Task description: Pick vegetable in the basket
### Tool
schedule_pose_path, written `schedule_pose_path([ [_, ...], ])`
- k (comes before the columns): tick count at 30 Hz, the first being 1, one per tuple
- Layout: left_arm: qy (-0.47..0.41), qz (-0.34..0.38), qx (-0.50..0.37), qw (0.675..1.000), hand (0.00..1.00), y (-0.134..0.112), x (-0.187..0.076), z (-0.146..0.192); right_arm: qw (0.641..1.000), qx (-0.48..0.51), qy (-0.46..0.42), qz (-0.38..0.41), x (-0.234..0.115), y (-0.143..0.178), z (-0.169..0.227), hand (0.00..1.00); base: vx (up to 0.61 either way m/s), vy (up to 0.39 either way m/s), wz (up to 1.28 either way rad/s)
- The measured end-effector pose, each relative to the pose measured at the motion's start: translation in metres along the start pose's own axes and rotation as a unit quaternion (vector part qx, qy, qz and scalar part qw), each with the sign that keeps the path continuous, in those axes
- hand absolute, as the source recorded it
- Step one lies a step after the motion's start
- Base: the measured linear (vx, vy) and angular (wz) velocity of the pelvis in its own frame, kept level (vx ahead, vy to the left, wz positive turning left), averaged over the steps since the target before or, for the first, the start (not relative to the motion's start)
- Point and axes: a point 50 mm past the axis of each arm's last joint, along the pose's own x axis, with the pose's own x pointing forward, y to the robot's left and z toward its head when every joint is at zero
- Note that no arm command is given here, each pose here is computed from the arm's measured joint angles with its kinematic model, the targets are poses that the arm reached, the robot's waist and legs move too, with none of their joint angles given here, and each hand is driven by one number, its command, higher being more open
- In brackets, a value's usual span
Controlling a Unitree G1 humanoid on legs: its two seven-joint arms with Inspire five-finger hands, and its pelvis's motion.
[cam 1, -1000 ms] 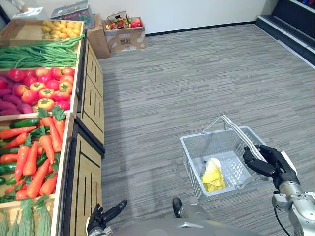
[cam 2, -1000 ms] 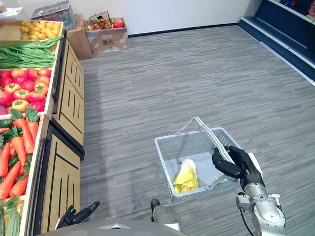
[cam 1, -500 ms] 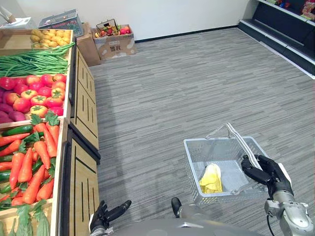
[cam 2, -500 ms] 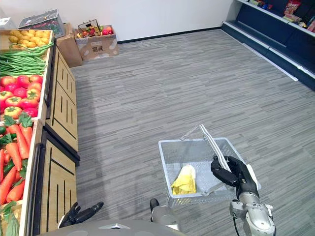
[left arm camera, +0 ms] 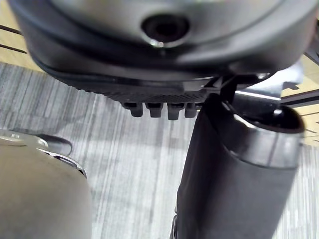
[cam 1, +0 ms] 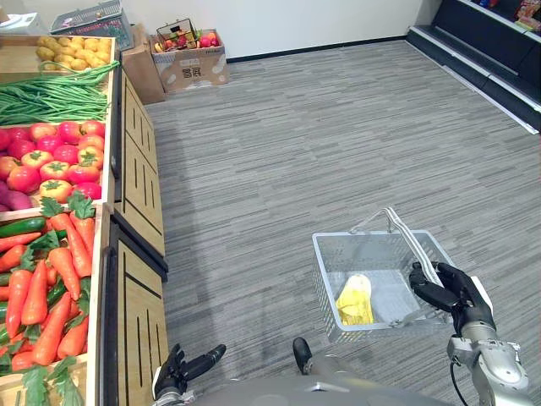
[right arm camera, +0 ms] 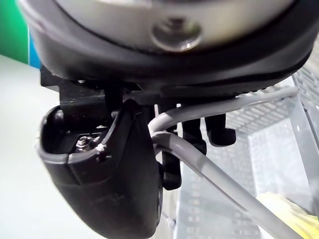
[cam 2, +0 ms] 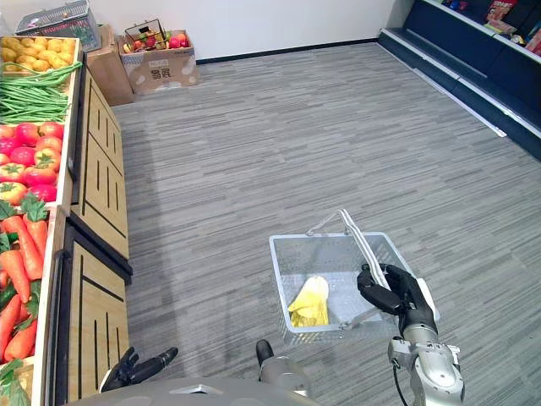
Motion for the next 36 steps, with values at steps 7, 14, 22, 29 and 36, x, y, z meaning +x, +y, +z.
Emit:
schedule_pose_path([
  [7,0.002,0.003,-0.003,1.000,1.00,0.002,-0.001,-0.002,1.000,-0.008,-0.004,0.003,0.003,0.003,0.002,0.00,-0.02,0.032,-0.21],
  [14,-0.015,0.014,0.004,1.000,1.00,0.012,0.002,0.009,0.999,0.031,0.030,-0.004,-0.009,0.020,-0.018,0.00,-0.04,0.013,0.23],
  [22,-0.003,0.033,-0.009,0.999,1.00,0.021,-0.003,0.001,0.998,0.050,0.040,-0.018,-0.022,0.021,-0.024,0.00,0.06,0.010,0.31],
  [29,-0.036,0.010,-0.022,0.999,1.00,0.001,0.007,0.025,0.998,0.049,0.029,-0.039,-0.013,0.014,-0.015,0.00,0.33,-0.159,0.27],
  [36,-0.039,0.005,-0.026,0.999,1.00,-0.007,0.007,0.025,0.998,0.058,0.014,-0.037,-0.013,0.014,-0.009,0.00,0.22,-0.189,0.37],
])
